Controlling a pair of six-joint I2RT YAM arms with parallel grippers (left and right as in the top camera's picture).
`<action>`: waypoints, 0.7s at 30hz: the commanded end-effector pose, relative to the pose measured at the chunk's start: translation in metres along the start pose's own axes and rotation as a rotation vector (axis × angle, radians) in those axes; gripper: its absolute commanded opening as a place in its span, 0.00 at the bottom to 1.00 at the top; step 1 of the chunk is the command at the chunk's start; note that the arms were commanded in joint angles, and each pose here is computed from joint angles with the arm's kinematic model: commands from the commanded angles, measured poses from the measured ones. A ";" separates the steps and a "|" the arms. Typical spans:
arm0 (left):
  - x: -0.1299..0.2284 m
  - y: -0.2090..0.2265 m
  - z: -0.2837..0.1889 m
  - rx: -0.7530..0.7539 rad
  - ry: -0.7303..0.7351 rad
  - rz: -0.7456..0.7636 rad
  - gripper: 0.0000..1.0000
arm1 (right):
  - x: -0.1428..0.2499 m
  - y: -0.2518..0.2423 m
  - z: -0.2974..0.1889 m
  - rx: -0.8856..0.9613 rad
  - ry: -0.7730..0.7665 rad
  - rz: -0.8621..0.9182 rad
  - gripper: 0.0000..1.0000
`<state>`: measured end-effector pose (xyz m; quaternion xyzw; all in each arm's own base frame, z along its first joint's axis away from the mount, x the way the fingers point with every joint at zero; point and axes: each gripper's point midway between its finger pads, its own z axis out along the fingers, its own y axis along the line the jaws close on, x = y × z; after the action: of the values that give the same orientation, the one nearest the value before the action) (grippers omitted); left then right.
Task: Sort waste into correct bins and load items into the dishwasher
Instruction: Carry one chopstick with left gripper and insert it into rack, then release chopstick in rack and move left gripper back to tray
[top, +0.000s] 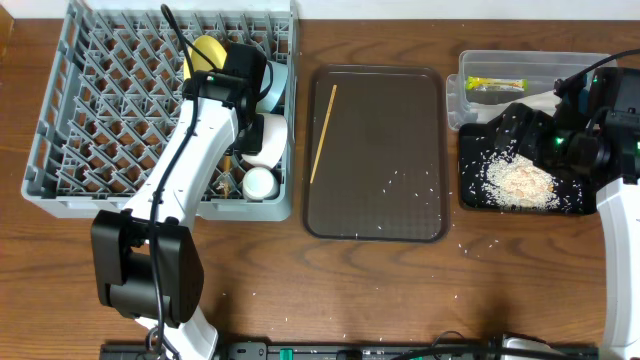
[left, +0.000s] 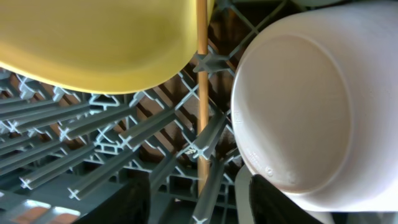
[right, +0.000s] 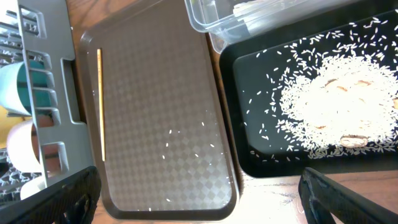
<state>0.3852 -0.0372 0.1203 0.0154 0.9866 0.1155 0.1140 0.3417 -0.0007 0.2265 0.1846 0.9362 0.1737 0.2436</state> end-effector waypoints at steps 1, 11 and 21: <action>0.000 0.005 -0.002 -0.010 -0.003 0.008 0.57 | -0.005 0.000 -0.004 -0.004 -0.013 0.013 0.99; -0.031 -0.080 -0.067 0.331 -0.215 0.042 0.57 | -0.005 0.000 -0.004 -0.004 -0.014 0.013 0.99; -0.054 -0.174 -0.060 0.363 -0.362 0.120 0.59 | -0.005 0.000 -0.004 -0.004 -0.014 0.013 0.99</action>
<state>0.4133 -0.2204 0.1730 0.1293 0.9455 -0.0908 0.2848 0.3416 -0.0007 0.2264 0.1845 0.9363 0.1736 0.2434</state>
